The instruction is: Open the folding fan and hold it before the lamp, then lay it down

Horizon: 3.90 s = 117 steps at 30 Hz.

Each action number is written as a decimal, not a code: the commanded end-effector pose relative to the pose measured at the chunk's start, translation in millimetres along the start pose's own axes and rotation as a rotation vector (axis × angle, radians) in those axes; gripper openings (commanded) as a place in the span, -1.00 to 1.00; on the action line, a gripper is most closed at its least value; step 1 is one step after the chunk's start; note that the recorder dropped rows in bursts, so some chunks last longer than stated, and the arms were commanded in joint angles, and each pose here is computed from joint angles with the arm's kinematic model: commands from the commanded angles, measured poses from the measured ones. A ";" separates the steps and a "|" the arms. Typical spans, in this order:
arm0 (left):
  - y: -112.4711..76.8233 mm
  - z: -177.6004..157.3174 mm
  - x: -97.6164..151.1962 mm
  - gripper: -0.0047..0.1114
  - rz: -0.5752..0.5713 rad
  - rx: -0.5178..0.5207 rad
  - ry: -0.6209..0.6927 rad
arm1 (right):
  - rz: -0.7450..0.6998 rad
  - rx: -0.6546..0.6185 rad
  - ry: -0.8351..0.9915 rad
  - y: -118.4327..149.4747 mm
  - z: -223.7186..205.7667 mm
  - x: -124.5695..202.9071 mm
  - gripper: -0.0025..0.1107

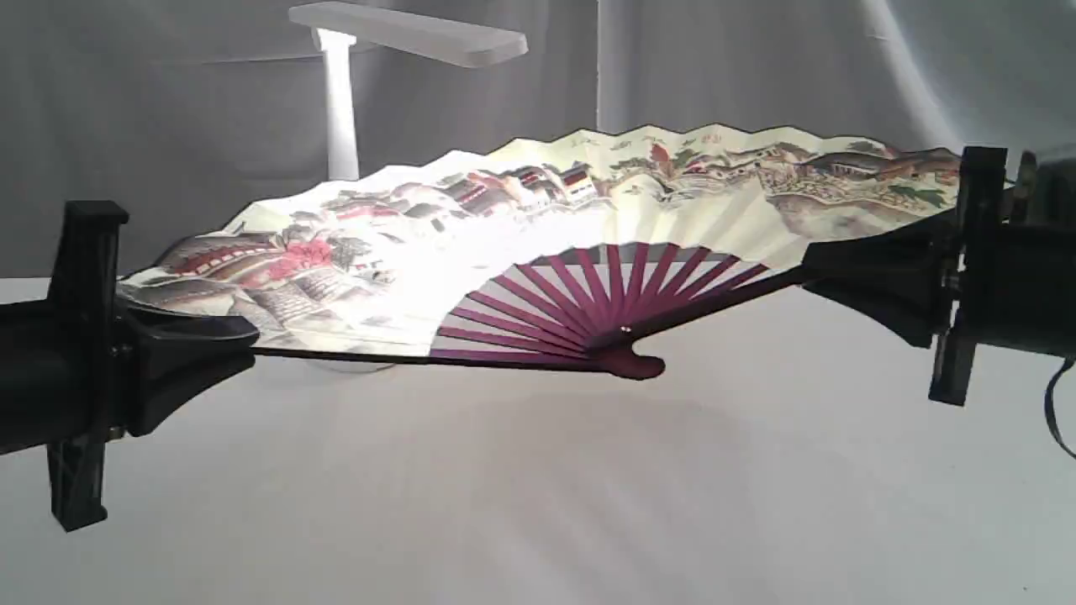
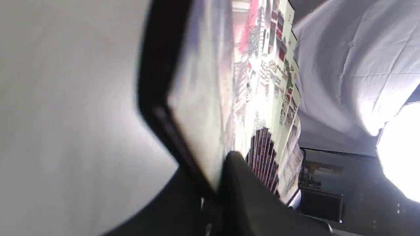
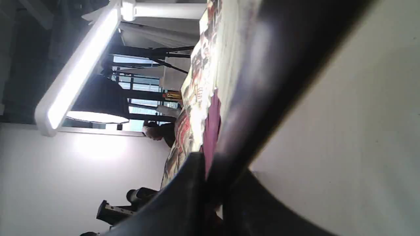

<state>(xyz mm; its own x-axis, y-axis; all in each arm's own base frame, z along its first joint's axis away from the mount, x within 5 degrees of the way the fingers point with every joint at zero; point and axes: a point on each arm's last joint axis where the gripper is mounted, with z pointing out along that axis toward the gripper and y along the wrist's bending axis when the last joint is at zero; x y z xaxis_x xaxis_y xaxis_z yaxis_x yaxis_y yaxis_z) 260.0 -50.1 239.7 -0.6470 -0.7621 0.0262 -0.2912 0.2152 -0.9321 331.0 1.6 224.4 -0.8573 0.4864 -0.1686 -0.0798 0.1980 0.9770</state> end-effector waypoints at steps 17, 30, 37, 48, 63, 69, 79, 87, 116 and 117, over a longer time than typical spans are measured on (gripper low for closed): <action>11.0 -17.0 -30.1 -0.92 -0.076 -0.058 -0.173 | -0.049 -0.024 -0.062 28.3 10.7 1.0 -0.96; -8.8 -17.1 -37.6 -0.92 -0.035 -0.011 -0.189 | -0.079 -0.013 -0.052 55.5 41.6 -5.0 -0.96; -13.0 -16.9 -36.8 -0.92 -0.048 0.010 -0.171 | -0.080 -0.012 -0.046 55.9 43.6 -3.6 -0.96; -15.0 -16.4 -33.4 -0.92 -0.026 0.030 -0.133 | -0.083 -0.039 -0.039 56.8 36.5 -6.0 -0.96; -18.5 -15.9 -27.4 -0.92 -0.052 0.068 -0.066 | -0.084 -0.069 -0.011 59.3 35.8 -3.6 -0.96; -20.3 -20.0 -23.0 -0.92 -0.059 0.081 -0.060 | -0.084 -0.085 0.005 60.7 35.7 -2.0 -0.96; -29.9 -38.8 -12.1 -0.92 -0.022 0.111 -0.123 | -0.084 -0.092 0.011 61.2 35.7 -1.4 -0.96; -31.6 -41.9 -12.6 -0.92 -0.031 0.111 -0.152 | -0.084 -0.092 0.011 61.2 35.7 -1.4 -0.96; -29.9 -42.1 -14.5 -0.92 -0.035 0.098 -0.175 | -0.072 -0.033 -0.047 56.1 35.9 -6.9 -0.96; -29.9 -42.1 -14.5 -0.92 -0.035 0.098 -0.175 | -0.072 -0.033 -0.047 56.1 35.9 -6.9 -0.96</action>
<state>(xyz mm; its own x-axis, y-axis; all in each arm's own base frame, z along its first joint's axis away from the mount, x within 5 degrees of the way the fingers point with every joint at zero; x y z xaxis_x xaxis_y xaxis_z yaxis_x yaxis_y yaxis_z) 248.0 -24.9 284.2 -0.5503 -0.8349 0.0099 -0.2147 0.1300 -0.9680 347.2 45.8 270.9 -0.8608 0.4678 -0.2005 -0.1382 0.1643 0.9767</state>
